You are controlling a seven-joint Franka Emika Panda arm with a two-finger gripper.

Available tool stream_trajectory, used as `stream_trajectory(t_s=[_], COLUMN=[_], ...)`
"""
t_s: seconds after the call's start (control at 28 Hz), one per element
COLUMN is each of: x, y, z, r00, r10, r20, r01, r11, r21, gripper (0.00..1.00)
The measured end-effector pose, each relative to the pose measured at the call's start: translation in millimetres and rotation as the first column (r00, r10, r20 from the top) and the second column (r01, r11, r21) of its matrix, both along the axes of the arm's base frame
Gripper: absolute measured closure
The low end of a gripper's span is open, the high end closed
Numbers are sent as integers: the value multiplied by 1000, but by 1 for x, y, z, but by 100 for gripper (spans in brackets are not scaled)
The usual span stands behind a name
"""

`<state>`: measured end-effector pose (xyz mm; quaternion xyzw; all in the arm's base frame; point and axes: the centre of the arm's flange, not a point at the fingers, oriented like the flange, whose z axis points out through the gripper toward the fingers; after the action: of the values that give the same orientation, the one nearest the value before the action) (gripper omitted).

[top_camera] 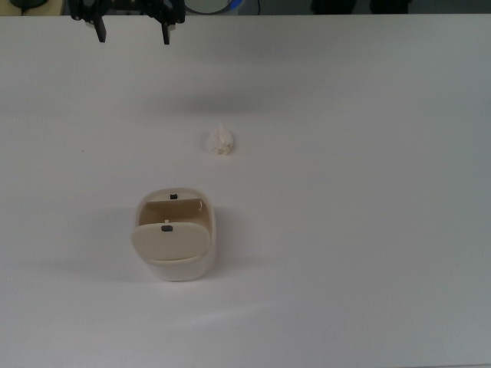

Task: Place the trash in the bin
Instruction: 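Lower the open gripper down onto the crumpled white paper ball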

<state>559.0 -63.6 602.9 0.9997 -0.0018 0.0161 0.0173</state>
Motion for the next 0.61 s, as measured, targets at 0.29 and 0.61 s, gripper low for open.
stream_trajectory(t_s=[0.29, 0.61], x=[-3, -2], y=[-8, 7], z=[-8, -59], r00=[999, 985], r10=[-12, 49], r20=[-44, -164], r01=[13, -39], r11=[999, 997], r21=[31, 62], gripper=[0, 0])
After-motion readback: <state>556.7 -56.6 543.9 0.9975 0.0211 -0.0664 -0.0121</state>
